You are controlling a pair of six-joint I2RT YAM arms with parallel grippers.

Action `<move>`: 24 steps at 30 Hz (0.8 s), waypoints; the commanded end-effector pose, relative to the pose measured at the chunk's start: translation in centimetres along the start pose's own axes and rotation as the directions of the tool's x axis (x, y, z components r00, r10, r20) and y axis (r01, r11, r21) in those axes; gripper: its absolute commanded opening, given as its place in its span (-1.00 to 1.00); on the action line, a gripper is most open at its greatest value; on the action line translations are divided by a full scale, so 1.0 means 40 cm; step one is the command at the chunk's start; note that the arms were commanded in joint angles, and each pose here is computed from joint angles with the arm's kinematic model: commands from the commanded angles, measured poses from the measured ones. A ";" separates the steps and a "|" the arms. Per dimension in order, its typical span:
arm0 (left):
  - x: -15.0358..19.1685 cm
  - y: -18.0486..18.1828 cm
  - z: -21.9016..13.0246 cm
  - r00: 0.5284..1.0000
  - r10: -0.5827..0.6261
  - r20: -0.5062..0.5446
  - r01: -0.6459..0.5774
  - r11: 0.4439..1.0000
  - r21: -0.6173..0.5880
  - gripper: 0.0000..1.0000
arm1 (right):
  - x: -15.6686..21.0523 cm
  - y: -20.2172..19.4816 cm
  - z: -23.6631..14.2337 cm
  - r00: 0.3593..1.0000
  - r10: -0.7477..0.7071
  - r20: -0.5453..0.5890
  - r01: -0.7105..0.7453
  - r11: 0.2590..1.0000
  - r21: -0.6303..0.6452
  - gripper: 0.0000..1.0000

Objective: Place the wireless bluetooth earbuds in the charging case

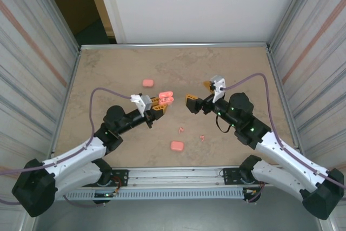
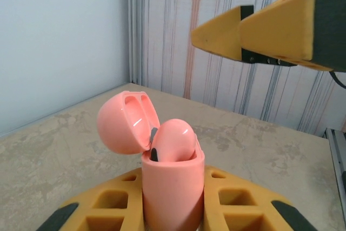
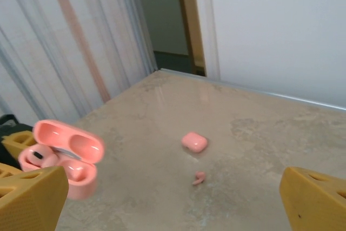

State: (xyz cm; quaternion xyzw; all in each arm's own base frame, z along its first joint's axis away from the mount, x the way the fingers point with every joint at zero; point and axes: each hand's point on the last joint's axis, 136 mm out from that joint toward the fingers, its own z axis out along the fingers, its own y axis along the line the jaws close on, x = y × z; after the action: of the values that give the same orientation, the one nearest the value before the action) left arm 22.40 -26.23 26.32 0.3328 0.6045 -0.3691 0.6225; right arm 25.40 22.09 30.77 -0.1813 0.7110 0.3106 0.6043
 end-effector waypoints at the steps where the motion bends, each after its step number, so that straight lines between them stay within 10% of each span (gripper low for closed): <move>1: -0.016 0.001 -0.013 0.999 0.038 0.017 -0.037 0.999 -0.019 -1.00 | -0.022 -0.036 -0.028 0.996 0.075 0.057 -0.078 0.996 0.054 0.98; 24: -0.108 -0.009 -0.059 0.990 0.112 0.084 -0.108 0.993 -0.047 -1.00 | 0.129 -0.166 -0.078 0.944 0.243 -0.224 -0.153 0.922 0.356 0.98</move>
State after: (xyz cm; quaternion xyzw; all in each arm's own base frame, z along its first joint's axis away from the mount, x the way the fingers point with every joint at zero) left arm 21.09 -24.49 28.41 0.3369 0.5859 -0.3451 0.6513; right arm 26.52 15.89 24.76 -0.0528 0.8243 0.2217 0.5182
